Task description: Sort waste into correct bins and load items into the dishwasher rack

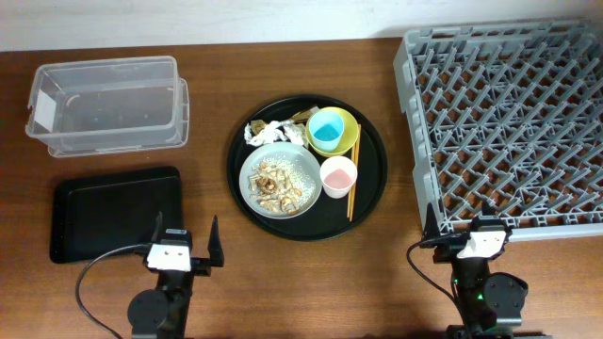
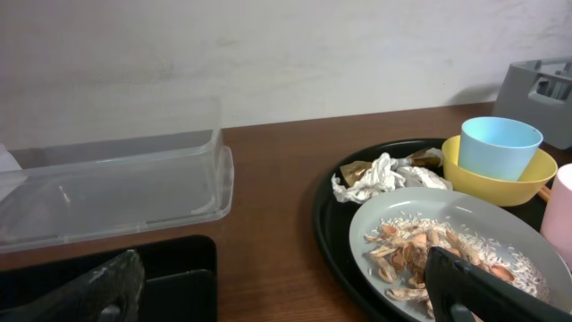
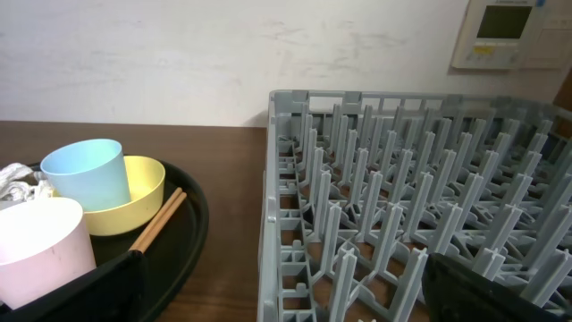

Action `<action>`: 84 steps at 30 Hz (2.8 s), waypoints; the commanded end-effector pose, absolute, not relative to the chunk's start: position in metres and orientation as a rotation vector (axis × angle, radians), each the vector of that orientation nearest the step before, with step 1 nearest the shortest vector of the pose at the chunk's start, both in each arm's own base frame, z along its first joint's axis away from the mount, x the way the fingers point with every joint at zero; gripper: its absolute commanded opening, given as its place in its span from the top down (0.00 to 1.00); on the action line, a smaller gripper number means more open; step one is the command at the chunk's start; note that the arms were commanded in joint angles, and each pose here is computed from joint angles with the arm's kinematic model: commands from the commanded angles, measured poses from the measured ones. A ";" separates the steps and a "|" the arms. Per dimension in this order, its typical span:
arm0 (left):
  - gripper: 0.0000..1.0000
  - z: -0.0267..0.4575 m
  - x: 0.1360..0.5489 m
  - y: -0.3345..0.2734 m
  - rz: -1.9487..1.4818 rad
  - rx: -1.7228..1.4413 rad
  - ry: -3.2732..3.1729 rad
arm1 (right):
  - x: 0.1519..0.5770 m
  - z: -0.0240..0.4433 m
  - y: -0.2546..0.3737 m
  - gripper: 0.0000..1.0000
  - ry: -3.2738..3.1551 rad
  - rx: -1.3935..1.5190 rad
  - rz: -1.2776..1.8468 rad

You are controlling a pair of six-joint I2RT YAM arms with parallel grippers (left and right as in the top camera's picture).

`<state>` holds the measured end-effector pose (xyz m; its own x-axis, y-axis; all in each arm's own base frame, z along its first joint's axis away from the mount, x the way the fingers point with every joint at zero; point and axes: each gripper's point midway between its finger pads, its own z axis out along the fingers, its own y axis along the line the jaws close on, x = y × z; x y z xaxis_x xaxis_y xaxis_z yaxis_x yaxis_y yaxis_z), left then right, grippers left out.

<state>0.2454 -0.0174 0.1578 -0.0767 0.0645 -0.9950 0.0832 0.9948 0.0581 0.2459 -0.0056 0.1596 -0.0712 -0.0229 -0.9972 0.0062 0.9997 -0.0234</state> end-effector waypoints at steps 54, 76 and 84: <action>0.01 0.155 0.246 -0.018 -0.006 0.124 1.653 | 0.284 0.431 0.076 0.02 1.851 -0.473 0.376; 0.01 0.155 0.246 -0.018 -0.006 0.124 1.653 | 0.352 0.280 0.181 0.02 2.636 -0.173 0.163; 0.01 0.155 0.246 -0.018 -0.006 0.124 1.653 | 0.346 0.186 0.247 0.02 2.827 -0.389 0.041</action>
